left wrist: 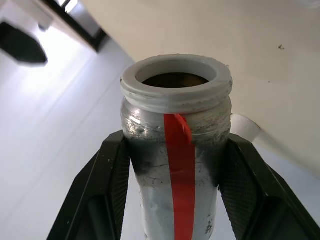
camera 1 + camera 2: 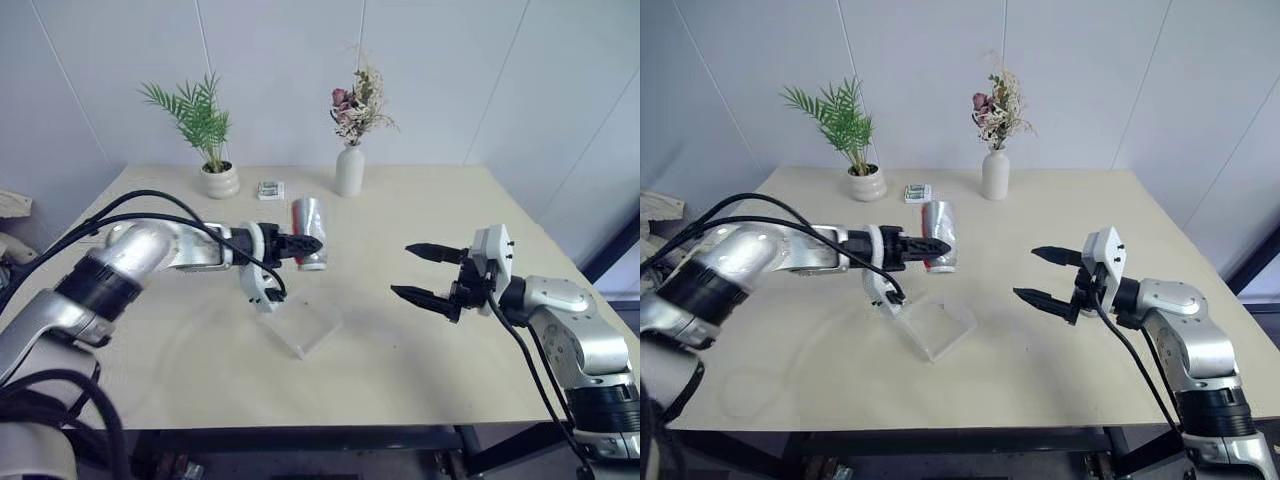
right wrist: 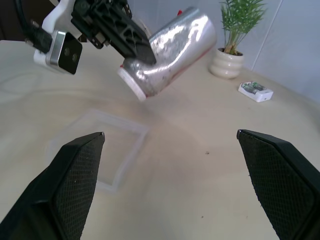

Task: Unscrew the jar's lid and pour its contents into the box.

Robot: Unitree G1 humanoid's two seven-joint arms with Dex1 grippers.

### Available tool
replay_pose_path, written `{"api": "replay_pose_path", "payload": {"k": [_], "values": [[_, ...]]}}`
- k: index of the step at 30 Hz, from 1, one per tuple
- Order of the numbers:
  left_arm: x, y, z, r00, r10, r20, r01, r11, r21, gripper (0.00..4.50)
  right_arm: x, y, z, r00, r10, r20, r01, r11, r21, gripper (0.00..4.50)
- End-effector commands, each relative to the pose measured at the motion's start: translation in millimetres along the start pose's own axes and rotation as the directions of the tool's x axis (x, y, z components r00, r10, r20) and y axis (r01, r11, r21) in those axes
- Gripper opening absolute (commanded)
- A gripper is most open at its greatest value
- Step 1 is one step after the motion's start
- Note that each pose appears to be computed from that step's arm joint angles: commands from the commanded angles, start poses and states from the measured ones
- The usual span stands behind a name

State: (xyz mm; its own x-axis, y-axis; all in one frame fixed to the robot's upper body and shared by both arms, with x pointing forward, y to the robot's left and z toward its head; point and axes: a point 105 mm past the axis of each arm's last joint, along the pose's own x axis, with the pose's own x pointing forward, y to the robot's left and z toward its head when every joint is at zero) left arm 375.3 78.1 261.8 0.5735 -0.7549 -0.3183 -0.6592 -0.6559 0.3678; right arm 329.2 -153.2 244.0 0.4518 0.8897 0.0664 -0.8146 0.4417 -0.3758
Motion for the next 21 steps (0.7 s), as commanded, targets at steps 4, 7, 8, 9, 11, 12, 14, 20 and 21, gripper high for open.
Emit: {"api": "replay_pose_path", "payload": {"k": [4, 7, 8, 9, 11, 12, 14, 20, 21], "values": [[7, 11, 3, 1.0, -0.011, 0.019, 0.01, 1.0, 0.024, 2.34, 5, 1, 5, 0.998, -0.017, 0.058, 0.019, 0.999, -0.031, 4.47], [4, 10, 7, 0.999, -0.042, 0.014, 0.042, 0.999, 0.01, 2.34, 5, 0, 4, 0.998, -0.023, 0.065, 0.025, 0.999, -0.03, 4.47], [3, 13, 10, 1.0, -0.019, 0.019, 0.019, 1.0, -0.012, 2.34, 5, 0, 5, 0.998, -0.023, 0.065, 0.025, 0.999, -0.031, 4.47], [2, 15, 13, 1.0, -0.007, 0.021, 0.008, 1.0, -0.03, 2.34, 5, -1, 5, 0.998, -0.023, 0.065, 0.025, 0.999, -0.032, 4.47], [0, 12, 15, 0.999, -0.027, 0.019, 0.028, 0.998, -0.051, 2.34, 5, -2, 5, 0.998, -0.025, 0.066, 0.027, 0.999, -0.034, 4.47], [-1, 9, 15, 0.999, -0.042, 0.013, 0.043, 0.997, -0.068, 2.34, 5, -3, 6, 0.998, -0.026, 0.065, 0.028, 0.999, -0.036, 4.47], [-6, -1, 9, 0.997, -0.067, -0.03, 0.062, 0.987, -0.15, 2.34, 5, -3, 6, 0.998, -0.02, 0.063, 0.022, 0.999, -0.037, 4.47], [-27, -29, -18, 0.975, -0.109, -0.195, -0.059, 0.713, -0.699, 2.34, 5, -4, 9, 0.998, 0.002, 0.061, 0.0, 0.999, -0.033, 4.47], [-29, -30, -20, 0.972, -0.101, -0.213, -0.107, 0.616, -0.78, 2.34, 6, -3, 10, 0.998, 0.008, 0.064, -0.006, 0.999, -0.032, 4.47]]}}
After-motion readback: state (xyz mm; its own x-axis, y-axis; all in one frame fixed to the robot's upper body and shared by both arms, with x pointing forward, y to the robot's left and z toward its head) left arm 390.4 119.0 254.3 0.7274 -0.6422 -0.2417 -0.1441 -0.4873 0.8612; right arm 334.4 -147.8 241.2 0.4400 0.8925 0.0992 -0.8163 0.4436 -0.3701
